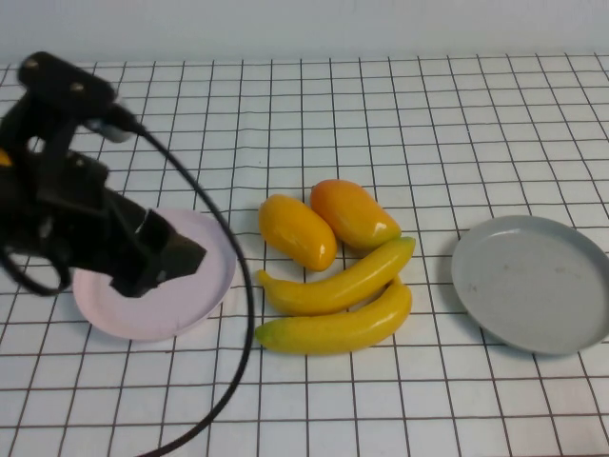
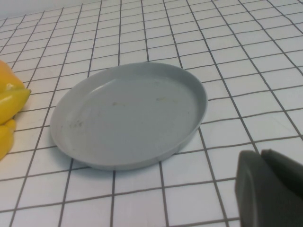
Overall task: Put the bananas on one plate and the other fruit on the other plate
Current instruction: Put one type of fruit in the left plate
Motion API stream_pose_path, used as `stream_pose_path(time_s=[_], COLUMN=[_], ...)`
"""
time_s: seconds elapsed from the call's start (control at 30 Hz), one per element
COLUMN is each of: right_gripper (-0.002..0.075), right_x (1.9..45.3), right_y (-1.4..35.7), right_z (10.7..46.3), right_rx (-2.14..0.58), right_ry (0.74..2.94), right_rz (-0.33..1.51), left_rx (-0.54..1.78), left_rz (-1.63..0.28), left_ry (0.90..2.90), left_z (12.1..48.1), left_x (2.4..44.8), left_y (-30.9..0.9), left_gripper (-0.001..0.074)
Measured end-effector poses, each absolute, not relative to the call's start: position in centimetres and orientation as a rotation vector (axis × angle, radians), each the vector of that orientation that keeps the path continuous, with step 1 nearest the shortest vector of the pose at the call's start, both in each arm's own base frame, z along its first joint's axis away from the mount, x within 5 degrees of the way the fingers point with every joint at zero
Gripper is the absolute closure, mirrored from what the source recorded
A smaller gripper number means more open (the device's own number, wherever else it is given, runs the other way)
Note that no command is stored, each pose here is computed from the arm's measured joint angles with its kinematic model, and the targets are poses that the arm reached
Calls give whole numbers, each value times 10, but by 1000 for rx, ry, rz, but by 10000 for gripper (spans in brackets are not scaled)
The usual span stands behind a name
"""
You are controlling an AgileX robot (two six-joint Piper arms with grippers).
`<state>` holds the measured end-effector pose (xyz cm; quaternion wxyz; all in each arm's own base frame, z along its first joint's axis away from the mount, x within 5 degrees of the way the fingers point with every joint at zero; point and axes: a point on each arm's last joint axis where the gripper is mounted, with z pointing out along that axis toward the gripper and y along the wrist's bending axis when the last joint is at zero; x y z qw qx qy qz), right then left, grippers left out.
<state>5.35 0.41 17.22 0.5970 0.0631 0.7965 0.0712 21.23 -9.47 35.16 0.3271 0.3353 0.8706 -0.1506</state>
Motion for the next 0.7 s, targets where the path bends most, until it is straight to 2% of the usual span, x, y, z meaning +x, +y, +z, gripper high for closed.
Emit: stream_pose_path(time_s=[0.07,0.13,0.3,0.53,0.7], right_gripper=[742,742,742,742,742], right_x=[54,54,54,54,54], right_y=[4,4,4,4,4], right_z=[172,172,172,172,172], right_rx=[146,146,146,146,146], right_ry=[1849,1849,1849,1849,1849], right_rz=[165,165,165,165,165], left_rx=[969,1049,1243,1803,1908], left_rz=[-343,-291,-173,46,143], left_ry=[2308,2315,2275,1841,1659], left_z=[348,344,327,295,279], left_x=[229,244,279,304,320], left_y=[-113,-129,-164,-193,-202], left_gripper=[113,75,67,67,67])
